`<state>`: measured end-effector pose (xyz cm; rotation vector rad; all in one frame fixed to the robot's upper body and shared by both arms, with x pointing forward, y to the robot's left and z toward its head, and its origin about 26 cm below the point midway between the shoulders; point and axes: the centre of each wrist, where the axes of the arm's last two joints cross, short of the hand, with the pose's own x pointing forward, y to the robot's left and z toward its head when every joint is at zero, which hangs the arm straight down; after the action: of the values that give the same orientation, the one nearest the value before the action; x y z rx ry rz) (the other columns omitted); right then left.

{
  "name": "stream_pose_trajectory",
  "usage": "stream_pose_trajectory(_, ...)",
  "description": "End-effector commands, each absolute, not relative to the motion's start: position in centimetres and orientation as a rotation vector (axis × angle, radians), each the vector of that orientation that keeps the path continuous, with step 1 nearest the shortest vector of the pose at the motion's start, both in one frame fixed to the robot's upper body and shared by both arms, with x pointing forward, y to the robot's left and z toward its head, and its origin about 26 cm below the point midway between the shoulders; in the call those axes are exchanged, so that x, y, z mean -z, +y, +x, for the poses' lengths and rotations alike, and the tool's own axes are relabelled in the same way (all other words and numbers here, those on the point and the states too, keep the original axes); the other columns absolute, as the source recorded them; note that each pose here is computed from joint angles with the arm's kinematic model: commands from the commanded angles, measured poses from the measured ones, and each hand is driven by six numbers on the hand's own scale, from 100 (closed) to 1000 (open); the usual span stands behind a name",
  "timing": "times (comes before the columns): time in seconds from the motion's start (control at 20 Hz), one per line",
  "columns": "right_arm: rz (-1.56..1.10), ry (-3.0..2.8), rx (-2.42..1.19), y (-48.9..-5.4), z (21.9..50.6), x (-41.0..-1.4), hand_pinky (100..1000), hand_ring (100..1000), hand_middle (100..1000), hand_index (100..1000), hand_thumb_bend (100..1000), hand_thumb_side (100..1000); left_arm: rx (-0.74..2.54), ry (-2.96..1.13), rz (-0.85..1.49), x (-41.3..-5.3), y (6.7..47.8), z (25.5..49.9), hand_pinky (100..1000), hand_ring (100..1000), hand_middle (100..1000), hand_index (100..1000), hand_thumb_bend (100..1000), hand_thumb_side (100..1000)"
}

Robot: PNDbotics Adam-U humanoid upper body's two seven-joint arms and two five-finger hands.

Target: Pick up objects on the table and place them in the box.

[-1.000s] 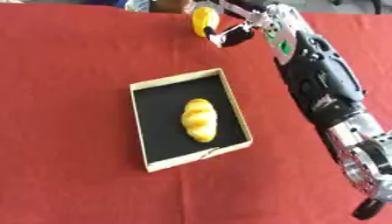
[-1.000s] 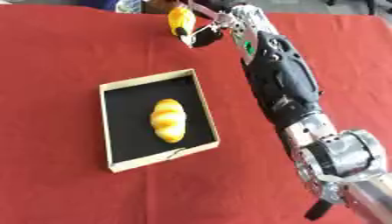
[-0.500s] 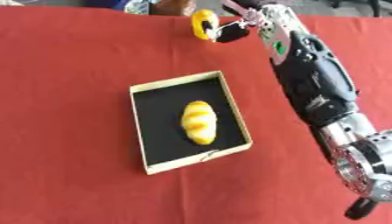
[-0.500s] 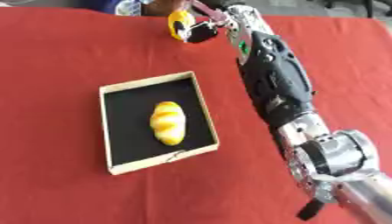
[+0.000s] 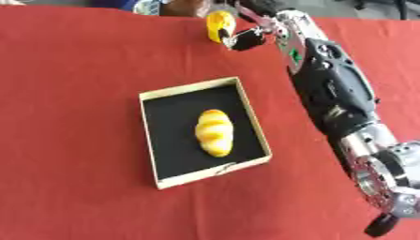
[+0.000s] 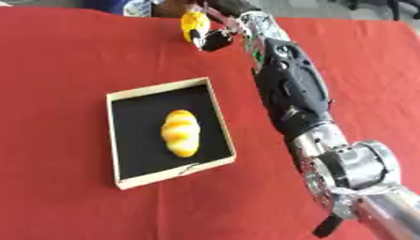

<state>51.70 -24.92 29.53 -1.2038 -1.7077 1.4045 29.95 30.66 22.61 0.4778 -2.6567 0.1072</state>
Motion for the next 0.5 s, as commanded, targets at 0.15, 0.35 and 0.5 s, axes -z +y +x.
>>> stream_pose_trajectory(0.15, -1.285, -1.695, -1.343, -25.61, 51.52, -31.6, 905, 1000, 904, 966, 100, 368, -0.088, -2.686, 0.483, -23.48, 30.71, 29.7, 838, 834, 678, 803, 100, 719)
stream_pose_trajectory(0.35, -1.314, -1.672, -1.314, -25.9, 51.53, -31.64, 904, 1000, 901, 965, 100, 360, -0.088, -2.687, 0.483, -23.52, 30.7, 29.71, 839, 834, 677, 802, 100, 719)
stream_pose_trajectory(0.5, -1.32, -1.655, -1.318, -25.84, 51.61, -31.43, 897, 1000, 889, 963, 100, 346, -0.09, -2.688, 0.479, -23.54, 30.64, 29.73, 839, 834, 677, 802, 100, 721)
